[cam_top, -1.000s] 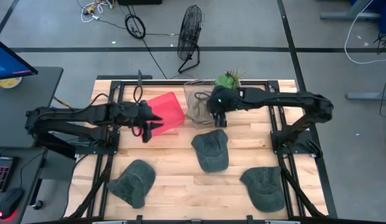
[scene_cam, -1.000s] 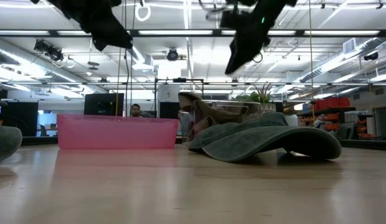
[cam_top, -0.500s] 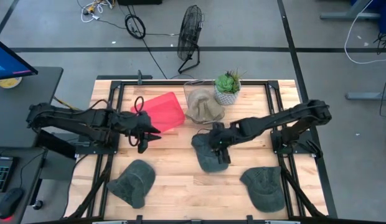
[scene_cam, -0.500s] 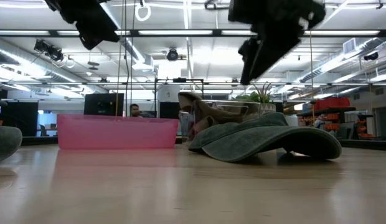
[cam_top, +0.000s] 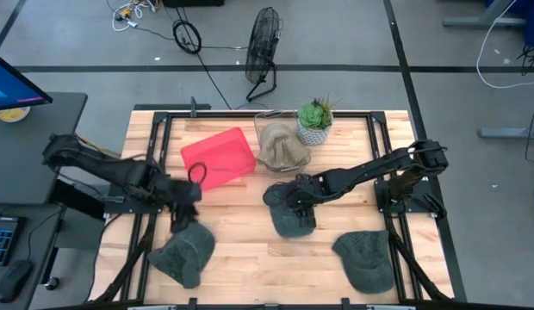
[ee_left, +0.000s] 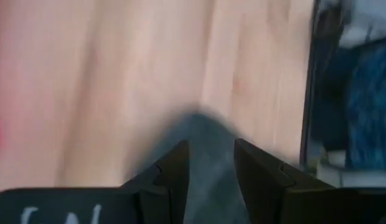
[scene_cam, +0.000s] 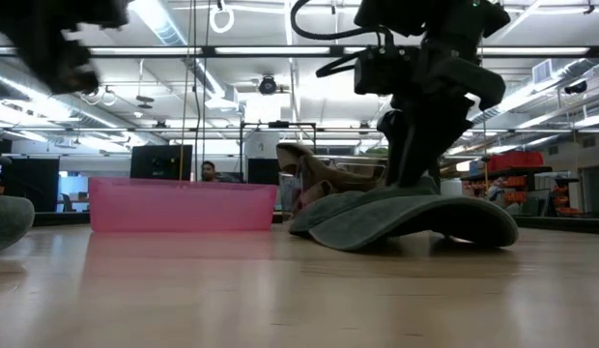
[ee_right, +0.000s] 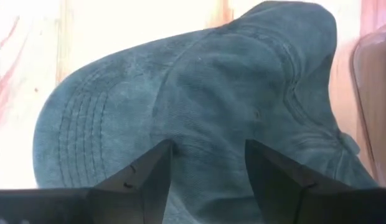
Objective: Pick & Place hat
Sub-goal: Put the bottom left black cap into the pink bin
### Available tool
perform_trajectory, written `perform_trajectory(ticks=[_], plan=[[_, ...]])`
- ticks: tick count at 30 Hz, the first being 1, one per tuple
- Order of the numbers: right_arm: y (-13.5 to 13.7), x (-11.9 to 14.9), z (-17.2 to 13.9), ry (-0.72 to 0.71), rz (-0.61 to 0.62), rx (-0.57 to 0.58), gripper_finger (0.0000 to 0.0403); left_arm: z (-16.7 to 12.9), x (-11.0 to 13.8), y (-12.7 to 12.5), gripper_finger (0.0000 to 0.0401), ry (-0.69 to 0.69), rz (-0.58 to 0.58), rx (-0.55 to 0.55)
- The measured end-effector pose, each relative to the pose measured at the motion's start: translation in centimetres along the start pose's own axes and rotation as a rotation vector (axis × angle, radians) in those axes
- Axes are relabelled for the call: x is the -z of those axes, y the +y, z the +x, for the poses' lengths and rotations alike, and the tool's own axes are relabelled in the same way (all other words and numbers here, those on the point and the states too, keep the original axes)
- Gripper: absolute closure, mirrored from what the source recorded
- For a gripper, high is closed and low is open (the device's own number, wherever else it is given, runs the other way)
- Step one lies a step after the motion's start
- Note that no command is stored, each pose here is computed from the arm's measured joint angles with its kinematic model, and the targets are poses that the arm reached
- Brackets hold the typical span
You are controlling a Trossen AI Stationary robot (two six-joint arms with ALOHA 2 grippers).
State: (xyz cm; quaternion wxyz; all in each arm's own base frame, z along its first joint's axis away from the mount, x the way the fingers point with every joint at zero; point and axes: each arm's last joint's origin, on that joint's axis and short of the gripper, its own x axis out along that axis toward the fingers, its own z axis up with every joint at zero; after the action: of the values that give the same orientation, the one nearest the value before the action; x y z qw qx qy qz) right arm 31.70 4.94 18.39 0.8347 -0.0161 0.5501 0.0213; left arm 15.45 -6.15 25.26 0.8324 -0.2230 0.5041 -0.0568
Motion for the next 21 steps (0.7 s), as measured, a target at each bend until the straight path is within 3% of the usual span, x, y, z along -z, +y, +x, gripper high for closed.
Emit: perform_trajectory(ticks=[4, 11, 16, 21], plan=[[0.0, -0.2, -0.1, -0.017, 0.002, -0.002, 0.0197, 1.1, 1.7, -1.8, 0.0273, 0.131, -0.041, 0.024], [0.0, -0.3, -0.1, -0.033, -0.004, -0.003, 0.0197, 3.5, 4.2, -4.2, 0.0271, 0.293, -0.078, -0.031], [0.0, -0.4, -0.1, -0.037, -0.004, -0.003, 0.0197, 5.1, 5.5, -5.0, 0.0238, 0.366, 0.0, -0.088], [0.0, -0.4, -0.1, -0.045, -0.004, -0.004, 0.0197, 6.7, 6.2, -5.2, 0.0191, 0.336, 0.105, -0.206]])
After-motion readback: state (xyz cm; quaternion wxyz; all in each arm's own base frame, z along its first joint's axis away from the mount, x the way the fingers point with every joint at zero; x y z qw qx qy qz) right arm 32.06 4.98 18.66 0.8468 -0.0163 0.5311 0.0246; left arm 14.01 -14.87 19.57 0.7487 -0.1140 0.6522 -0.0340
